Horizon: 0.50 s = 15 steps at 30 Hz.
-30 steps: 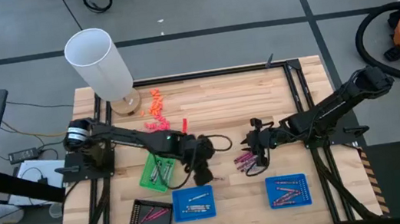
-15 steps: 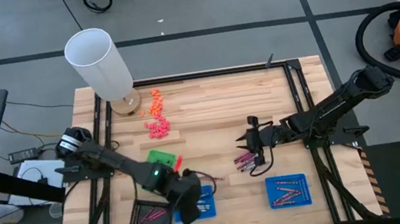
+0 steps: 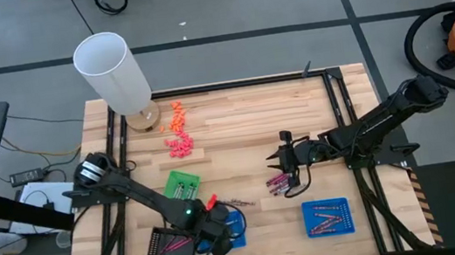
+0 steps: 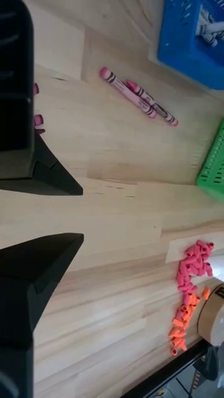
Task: Sort crayons
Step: Put the white crayon into the left blue basket, then put the red crayon into the black basket
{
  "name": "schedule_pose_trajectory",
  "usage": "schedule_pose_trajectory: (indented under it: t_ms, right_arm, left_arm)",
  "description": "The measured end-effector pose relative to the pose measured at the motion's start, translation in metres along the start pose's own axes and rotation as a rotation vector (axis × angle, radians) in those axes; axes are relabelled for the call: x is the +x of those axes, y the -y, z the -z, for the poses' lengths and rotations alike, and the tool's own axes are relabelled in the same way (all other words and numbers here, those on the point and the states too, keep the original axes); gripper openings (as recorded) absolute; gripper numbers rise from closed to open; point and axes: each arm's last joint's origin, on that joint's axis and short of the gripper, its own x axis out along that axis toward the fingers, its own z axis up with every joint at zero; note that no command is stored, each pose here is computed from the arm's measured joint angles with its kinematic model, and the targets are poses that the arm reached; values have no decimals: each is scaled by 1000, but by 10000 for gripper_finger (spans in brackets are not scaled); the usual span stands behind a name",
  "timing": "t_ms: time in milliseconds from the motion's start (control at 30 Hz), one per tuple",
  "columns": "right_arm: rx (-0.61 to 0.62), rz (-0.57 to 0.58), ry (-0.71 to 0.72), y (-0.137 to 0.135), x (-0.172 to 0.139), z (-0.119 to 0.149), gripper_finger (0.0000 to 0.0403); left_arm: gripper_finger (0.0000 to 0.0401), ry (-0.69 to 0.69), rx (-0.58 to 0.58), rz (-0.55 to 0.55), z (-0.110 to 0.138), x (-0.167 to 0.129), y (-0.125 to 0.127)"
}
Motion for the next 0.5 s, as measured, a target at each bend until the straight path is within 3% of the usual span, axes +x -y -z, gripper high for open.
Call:
schedule_pose_trajectory:
  t_ms: [300, 500]
  right_arm:
    - [-1, -1, 1, 0, 0, 0, 117]
    - [-2, -11, 3, 0, 0, 0, 117]
  left_arm:
    - [155, 23, 47, 15, -7, -5, -2]
    - [172, 99, 66, 41, -18, -17, -5]
